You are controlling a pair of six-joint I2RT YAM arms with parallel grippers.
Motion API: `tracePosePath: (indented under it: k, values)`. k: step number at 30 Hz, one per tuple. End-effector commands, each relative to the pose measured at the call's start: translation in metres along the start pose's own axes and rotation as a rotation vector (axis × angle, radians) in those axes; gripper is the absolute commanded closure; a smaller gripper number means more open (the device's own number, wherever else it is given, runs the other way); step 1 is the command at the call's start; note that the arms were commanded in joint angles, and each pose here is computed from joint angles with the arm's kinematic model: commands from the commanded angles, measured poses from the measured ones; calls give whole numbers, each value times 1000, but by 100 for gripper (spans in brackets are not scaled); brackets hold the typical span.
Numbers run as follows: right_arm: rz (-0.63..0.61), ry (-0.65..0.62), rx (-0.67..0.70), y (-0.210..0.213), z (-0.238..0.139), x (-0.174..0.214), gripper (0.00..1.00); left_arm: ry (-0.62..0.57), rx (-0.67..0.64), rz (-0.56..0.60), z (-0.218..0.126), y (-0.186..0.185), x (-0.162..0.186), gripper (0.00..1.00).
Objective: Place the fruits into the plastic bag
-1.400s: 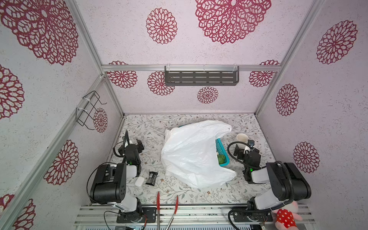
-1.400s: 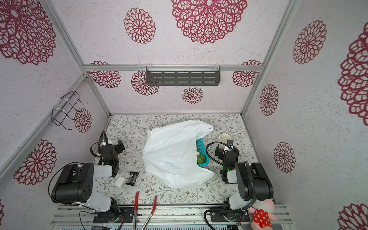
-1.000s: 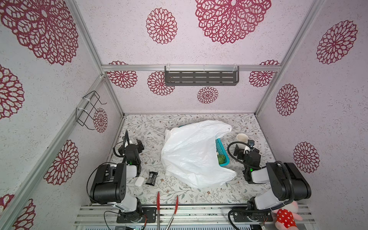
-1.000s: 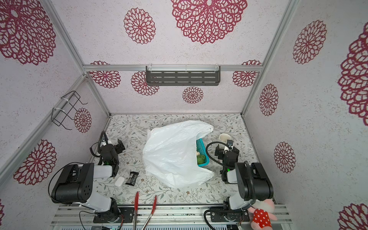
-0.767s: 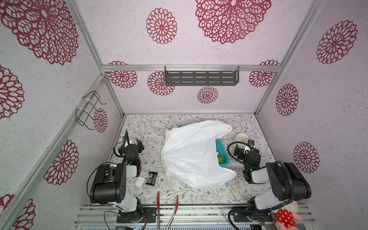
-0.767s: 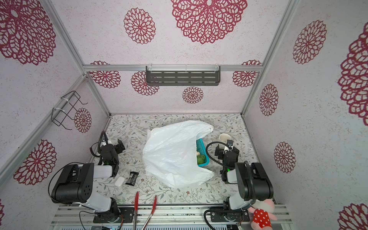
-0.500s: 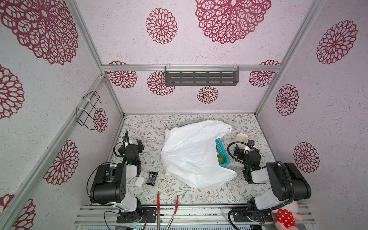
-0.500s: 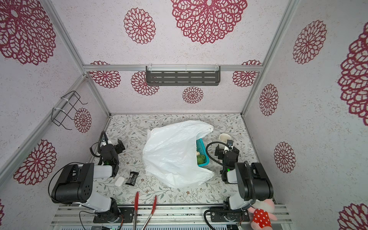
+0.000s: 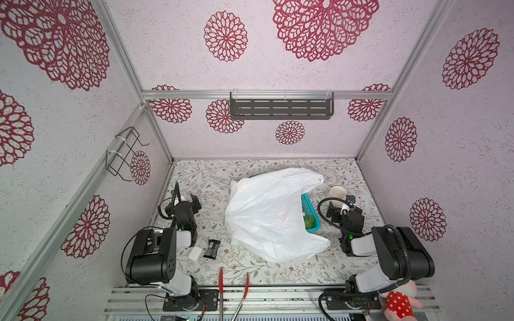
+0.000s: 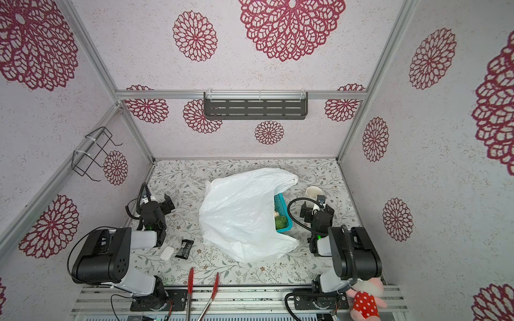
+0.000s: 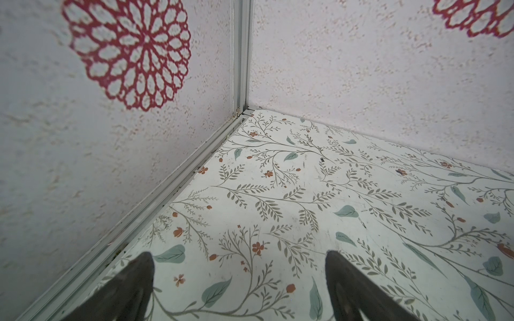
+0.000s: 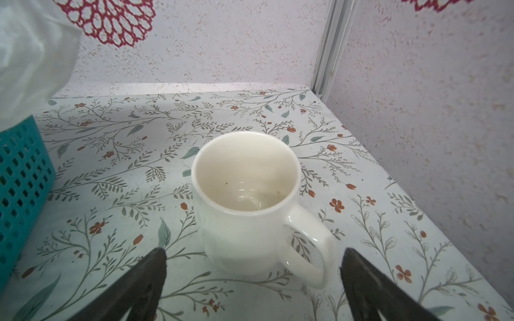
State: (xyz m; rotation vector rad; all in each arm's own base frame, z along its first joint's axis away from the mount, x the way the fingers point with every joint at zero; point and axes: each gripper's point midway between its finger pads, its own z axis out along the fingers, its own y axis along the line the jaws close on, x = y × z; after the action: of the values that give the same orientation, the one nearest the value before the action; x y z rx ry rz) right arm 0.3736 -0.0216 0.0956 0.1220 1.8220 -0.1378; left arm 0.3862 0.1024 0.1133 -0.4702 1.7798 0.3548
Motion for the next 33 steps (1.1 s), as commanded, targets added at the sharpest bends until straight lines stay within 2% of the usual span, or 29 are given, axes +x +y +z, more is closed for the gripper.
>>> tracePosePath:
  k: [1,3,6,8,10,12,13,14,15,19,23,25,30,33]
  values:
    - [6,-53,-5,0,1,-18,1,-35,14,6,-1,-3,-11,3]
    - [17,-65,29,-5,0,-22,1,-51,33,35,-5,-11,-23,3]
    - [54,-49,146,-24,-6,-39,2,37,33,126,-17,-34,-56,3]
    - [108,-9,214,-35,-12,-53,9,128,28,131,-28,-45,-79,3]
    - [178,16,243,-39,-20,-66,23,201,26,104,-38,-56,-91,3]
    - [266,40,242,-31,-29,-75,23,259,41,50,-51,-72,-92,2]
    - [285,59,208,-21,-33,-78,22,279,59,17,-58,-81,-91,3]
    - [291,85,145,-3,-37,-84,7,298,109,-28,-67,-97,-89,2]
    - [283,120,75,17,-40,-89,1,312,164,-64,-77,-114,-86,2]
    - [256,284,-256,100,-65,-98,1,316,327,-150,-125,-172,-81,3]
    - [306,351,-602,159,-99,-107,1,314,435,-144,-171,-215,-79,2]
    - [320,363,-703,175,-107,-107,6,315,472,-122,-187,-231,-76,2]
    - [370,452,-828,203,-103,-90,34,375,564,-82,-207,-262,-61,2]
    - [387,478,-860,213,-97,-83,40,398,582,-38,-213,-272,-54,3]
